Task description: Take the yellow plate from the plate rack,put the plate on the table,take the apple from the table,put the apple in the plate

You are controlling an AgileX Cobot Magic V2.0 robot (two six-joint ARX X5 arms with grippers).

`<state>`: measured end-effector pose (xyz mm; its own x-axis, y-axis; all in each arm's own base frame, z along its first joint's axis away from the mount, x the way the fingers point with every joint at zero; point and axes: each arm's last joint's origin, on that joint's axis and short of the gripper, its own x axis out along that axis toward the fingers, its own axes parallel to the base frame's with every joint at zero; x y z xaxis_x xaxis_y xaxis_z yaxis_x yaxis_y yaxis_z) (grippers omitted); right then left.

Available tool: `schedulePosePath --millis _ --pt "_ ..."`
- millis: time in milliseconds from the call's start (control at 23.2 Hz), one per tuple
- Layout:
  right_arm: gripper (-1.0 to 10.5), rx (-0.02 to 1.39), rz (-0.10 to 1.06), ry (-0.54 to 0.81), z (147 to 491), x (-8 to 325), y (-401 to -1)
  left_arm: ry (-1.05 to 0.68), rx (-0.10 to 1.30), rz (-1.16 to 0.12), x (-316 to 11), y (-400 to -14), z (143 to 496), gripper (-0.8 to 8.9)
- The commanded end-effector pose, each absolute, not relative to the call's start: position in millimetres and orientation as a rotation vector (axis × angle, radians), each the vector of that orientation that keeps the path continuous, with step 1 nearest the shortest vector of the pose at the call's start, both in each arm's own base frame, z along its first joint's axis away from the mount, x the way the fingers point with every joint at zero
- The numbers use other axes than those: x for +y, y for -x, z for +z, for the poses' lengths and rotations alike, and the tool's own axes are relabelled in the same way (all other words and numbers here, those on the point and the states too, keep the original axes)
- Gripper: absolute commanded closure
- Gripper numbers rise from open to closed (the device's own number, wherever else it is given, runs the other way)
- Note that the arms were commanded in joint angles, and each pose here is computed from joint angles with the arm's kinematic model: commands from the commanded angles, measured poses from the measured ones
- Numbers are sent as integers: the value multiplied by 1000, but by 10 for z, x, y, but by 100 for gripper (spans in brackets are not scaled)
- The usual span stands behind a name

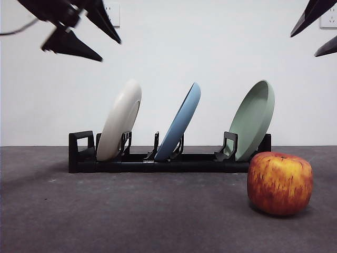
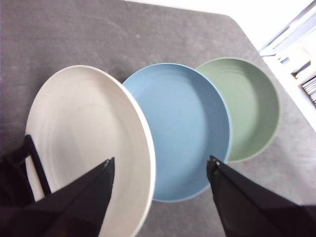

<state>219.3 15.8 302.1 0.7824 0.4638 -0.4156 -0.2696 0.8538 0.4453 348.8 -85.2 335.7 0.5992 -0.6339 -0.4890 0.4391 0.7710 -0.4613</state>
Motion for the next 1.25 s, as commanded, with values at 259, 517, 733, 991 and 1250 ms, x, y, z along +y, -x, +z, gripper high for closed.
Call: schedulePosePath --millis 259,517,733,991,1250 --pt "659 535 420 -368 3034 182 -2198 235 749 -601 -1164 -3721 2999 495" --pt "662 535 418 -367 3033 181 -2198 189 766 -573 -1271 -3766 2872 504" --pt "662 535 417 -367 3033 181 -2198 187 720 -593 -1307 -3782 2915 745" --pt "662 534 413 -366 3033 180 -2198 164 692 -611 -1321 -3787 2939 822" --pt "662 534 413 -366 3033 180 -2198 190 688 -697 -1337 -3775 3127 822"
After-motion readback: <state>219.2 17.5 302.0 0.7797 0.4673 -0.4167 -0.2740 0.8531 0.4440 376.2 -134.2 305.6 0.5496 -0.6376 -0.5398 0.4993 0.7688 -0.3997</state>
